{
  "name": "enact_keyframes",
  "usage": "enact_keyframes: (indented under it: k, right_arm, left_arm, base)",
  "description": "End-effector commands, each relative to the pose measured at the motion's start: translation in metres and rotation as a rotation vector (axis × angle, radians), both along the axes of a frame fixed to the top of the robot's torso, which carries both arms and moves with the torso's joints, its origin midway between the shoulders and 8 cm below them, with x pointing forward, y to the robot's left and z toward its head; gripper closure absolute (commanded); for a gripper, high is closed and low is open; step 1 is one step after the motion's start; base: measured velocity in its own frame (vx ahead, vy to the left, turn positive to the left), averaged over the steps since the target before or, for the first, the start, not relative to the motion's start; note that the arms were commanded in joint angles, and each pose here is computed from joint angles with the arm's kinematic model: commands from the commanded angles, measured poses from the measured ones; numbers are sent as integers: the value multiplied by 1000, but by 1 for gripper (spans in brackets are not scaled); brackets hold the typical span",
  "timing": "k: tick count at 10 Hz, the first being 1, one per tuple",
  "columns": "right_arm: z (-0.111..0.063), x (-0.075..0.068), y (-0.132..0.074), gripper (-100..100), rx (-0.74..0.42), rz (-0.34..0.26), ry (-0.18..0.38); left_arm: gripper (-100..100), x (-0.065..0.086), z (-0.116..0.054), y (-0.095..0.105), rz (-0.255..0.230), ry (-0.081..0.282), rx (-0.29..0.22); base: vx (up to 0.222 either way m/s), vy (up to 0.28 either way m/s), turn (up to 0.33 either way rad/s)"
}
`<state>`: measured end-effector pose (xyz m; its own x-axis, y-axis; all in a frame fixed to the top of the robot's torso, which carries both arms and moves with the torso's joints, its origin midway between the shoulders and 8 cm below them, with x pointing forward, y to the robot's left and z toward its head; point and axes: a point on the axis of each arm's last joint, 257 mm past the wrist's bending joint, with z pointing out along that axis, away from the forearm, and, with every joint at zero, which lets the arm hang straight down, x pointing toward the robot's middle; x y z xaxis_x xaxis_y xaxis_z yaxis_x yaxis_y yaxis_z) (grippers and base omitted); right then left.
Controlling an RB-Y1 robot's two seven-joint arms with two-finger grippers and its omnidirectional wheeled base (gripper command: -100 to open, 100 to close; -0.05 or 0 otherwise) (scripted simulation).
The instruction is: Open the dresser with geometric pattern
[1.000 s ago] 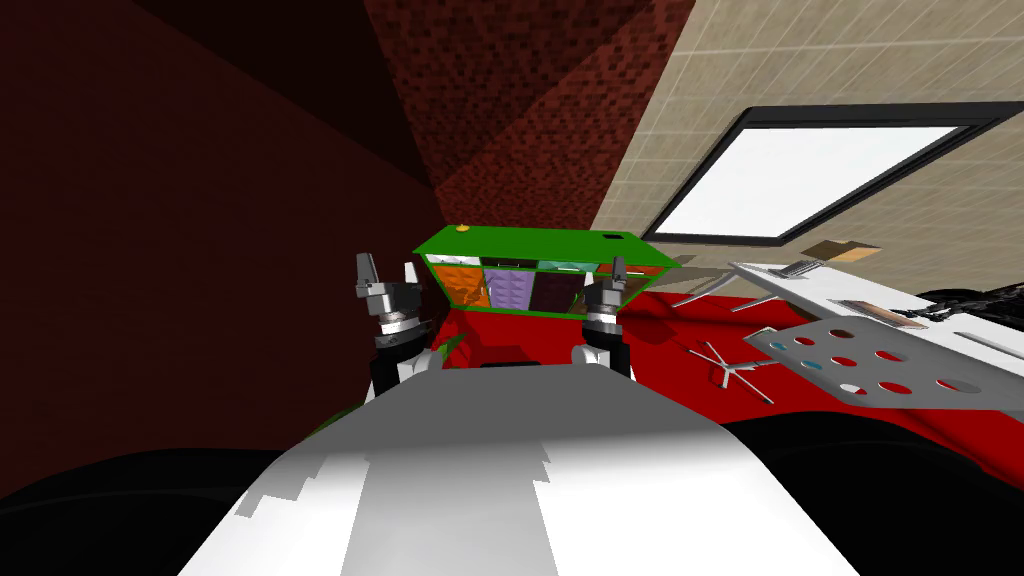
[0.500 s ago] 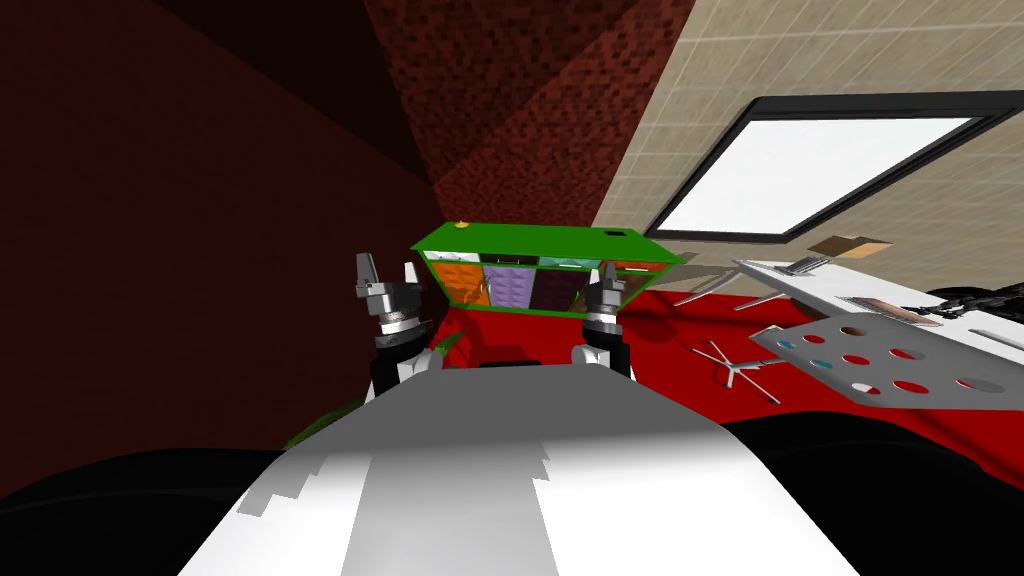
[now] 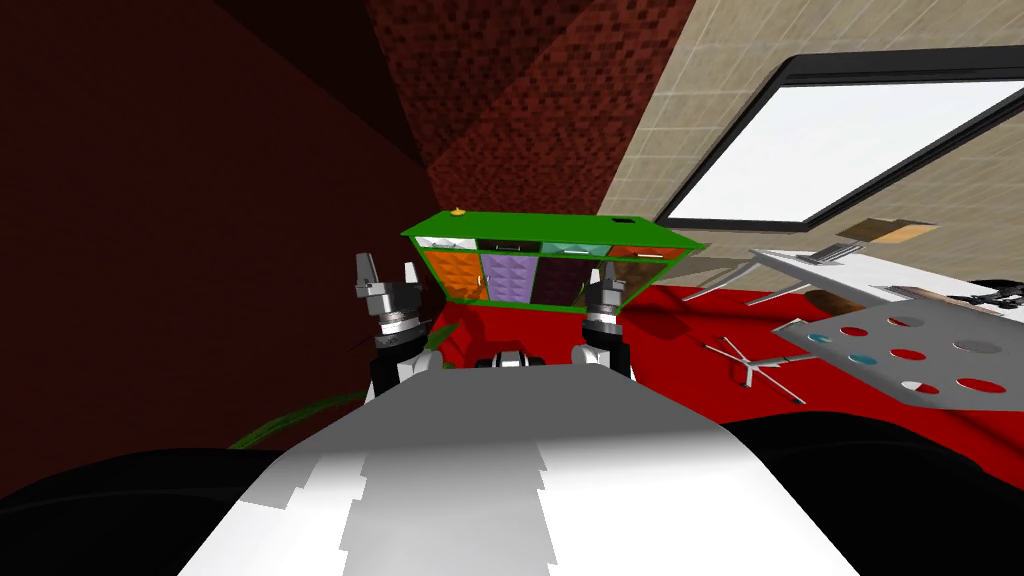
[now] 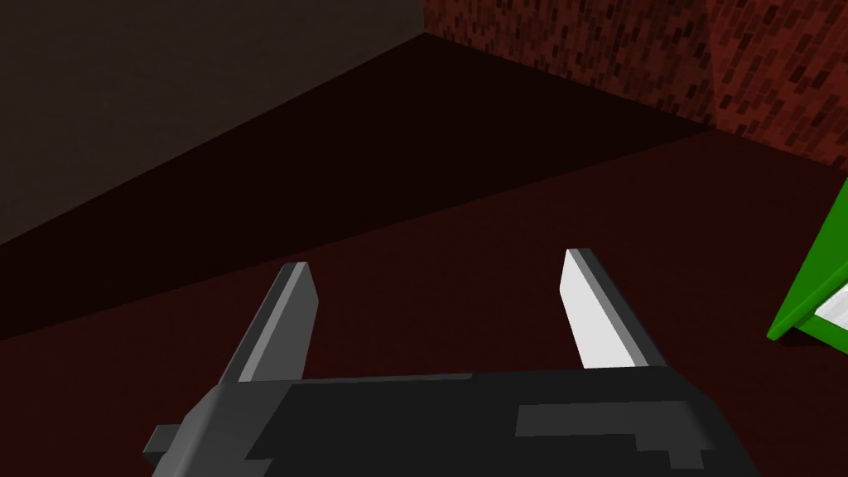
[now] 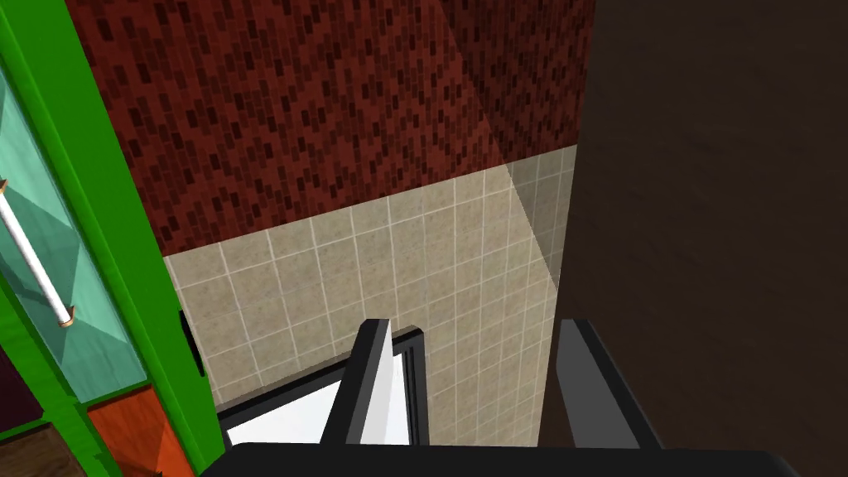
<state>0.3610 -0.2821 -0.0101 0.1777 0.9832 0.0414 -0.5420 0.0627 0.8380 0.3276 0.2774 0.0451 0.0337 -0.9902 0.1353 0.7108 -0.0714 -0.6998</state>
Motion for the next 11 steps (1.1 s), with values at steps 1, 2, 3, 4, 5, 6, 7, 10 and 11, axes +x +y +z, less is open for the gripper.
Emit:
enact_keyframes:
  k: [1, 2, 3, 4, 5, 6, 7, 10, 11]
  right_arm:
    - [-21, 10, 11, -100, -100, 31, 80]
    - [-35, 16, 16, -100, -151, 41, 128]
    - [-53, 22, 19, -100, -198, 49, 185]
    - [-74, 28, 21, -100, -241, 54, 248]
    - [-74, 28, 22, -100, -261, 49, 250]
    - [-98, 34, 22, -100, -304, 51, 321]
    - [-98, 34, 23, -100, -320, 47, 322]
    - [-150, 41, 19, -100, -418, 38, 473]
    - [-153, 41, 19, -100, -446, 30, 484]
  left_arm:
    - [0, 0, 0, 0, 0, 0, 0]
    - [0, 0, 0, 0, 0, 1, 0]
    - [0, 0, 0, 0, 0, 1, 0]
    - [0, 0, 0, 0, 0, 1, 0]
    - [0, 0, 0, 0, 0, 1, 0]
    - [0, 0, 0, 0, 0, 1, 0]
    - [0, 0, 0, 0, 0, 1, 0]
    - [0, 0, 0, 0, 0, 1, 0]
    - [0, 0, 0, 0, 0, 1, 0]
  base:
    - [6, 34, 19]
    - [3, 56, 19]
    - [2, 69, 26]
    - [10, 87, 36]
    - [13, 65, 15]
    - [15, 54, 24]
    - [13, 43, 16]
    - [12, 55, 33]
    - [18, 51, 21]
